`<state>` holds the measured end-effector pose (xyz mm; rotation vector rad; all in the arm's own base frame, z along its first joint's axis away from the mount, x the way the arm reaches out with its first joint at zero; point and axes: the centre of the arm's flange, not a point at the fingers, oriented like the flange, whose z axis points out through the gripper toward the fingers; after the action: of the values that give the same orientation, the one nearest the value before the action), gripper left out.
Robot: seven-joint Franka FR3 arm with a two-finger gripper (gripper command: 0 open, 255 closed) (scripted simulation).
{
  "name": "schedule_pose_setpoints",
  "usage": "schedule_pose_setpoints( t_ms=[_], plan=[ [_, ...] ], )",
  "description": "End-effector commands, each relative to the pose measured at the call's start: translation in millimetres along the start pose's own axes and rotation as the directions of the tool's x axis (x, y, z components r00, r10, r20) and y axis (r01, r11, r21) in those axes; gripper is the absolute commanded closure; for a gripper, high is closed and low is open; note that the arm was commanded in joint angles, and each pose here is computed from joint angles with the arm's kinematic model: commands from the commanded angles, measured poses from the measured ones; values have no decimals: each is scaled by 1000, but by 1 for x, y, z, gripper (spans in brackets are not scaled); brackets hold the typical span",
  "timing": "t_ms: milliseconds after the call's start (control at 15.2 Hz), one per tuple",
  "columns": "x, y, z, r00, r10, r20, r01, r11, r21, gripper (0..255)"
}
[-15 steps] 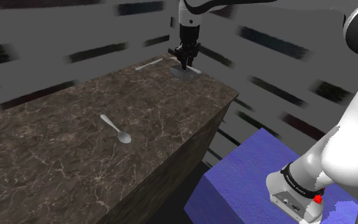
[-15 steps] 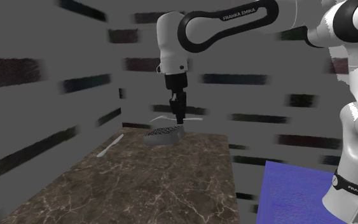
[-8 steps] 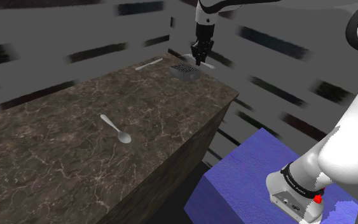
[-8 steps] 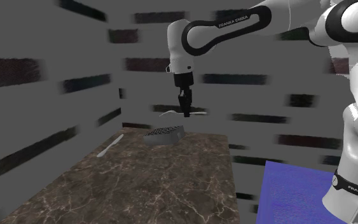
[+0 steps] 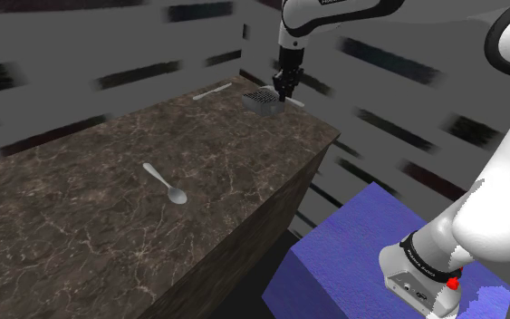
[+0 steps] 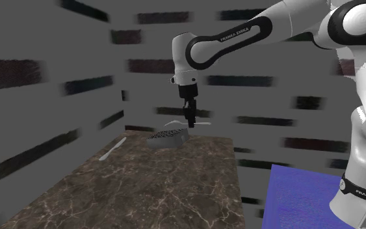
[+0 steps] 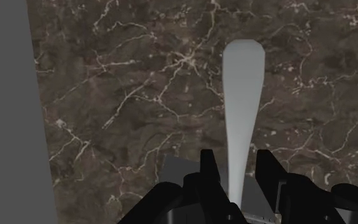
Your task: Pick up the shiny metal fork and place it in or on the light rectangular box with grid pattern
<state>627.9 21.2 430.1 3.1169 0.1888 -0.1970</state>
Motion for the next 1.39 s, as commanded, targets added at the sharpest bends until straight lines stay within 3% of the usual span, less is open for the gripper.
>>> schedule_pose_setpoints(
  t_ms=[0, 660, 726, 1056, 1320],
  plan=[
    [2, 1, 11, 1000, 0, -1, 0, 1000, 0, 255],
    [3, 0, 19, 1000, 0, -1, 0, 1000, 0, 255],
    [3, 0, 19, 1000, 0, -1, 0, 1000, 0, 0],
    [3, 0, 19, 1000, 0, -1, 0, 1000, 0, 0],
    [3, 0, -31, 1000, 0, -1, 0, 1000, 0, 0]
  ],
)
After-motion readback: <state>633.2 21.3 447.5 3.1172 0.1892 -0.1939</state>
